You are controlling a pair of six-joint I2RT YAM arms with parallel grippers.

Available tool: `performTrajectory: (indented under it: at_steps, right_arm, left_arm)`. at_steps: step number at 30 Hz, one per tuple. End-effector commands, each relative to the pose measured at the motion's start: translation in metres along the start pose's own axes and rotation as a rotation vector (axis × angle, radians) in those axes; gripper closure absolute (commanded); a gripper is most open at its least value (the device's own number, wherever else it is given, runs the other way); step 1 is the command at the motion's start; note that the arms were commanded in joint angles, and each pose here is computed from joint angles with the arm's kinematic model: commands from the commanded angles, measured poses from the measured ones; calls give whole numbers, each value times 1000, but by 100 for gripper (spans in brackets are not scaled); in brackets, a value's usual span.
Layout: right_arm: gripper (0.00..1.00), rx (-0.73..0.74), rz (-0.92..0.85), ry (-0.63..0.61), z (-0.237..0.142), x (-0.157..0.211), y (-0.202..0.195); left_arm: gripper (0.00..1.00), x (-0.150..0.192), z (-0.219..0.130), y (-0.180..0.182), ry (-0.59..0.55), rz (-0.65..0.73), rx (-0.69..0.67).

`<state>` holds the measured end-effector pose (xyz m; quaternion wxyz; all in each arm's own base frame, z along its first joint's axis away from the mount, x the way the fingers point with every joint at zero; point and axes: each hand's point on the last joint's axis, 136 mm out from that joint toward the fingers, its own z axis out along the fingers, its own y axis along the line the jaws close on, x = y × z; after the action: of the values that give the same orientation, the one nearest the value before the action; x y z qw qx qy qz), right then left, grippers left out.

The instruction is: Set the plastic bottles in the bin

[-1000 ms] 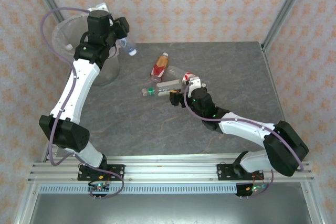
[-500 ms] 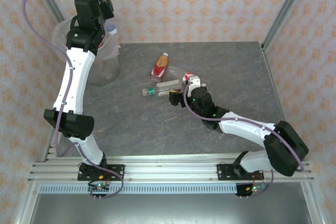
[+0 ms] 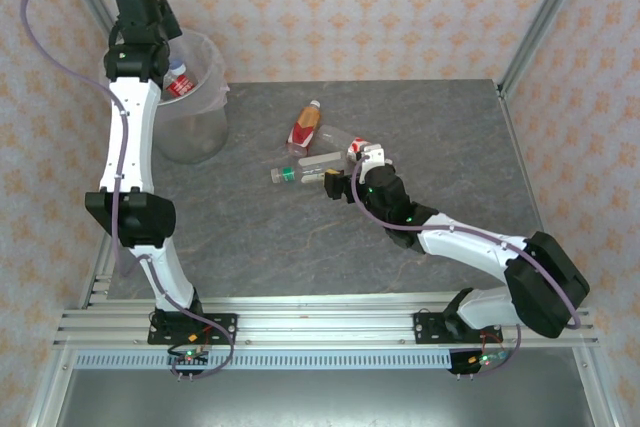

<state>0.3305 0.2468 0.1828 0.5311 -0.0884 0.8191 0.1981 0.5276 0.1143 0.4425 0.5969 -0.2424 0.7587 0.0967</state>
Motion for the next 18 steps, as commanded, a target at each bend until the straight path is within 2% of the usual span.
performTrajectory:
  at_steps: [1,3,14,18]
  right_arm:
    - [1,26,0,-20,-4,-6,-3]
    - [1,34,2,-20,-3,-6,-4]
    - [1,67,9,-7,-3,-2,-10]
    - [1,57,4,16,-3,2,-9]
  left_arm:
    - [49,-5,0,25,5,-2,-63]
    - [49,15,20,32,55,13,-92]
    - [45,61,47,53,193,46,-152]
    - [31,79,46,58,261,57,-169]
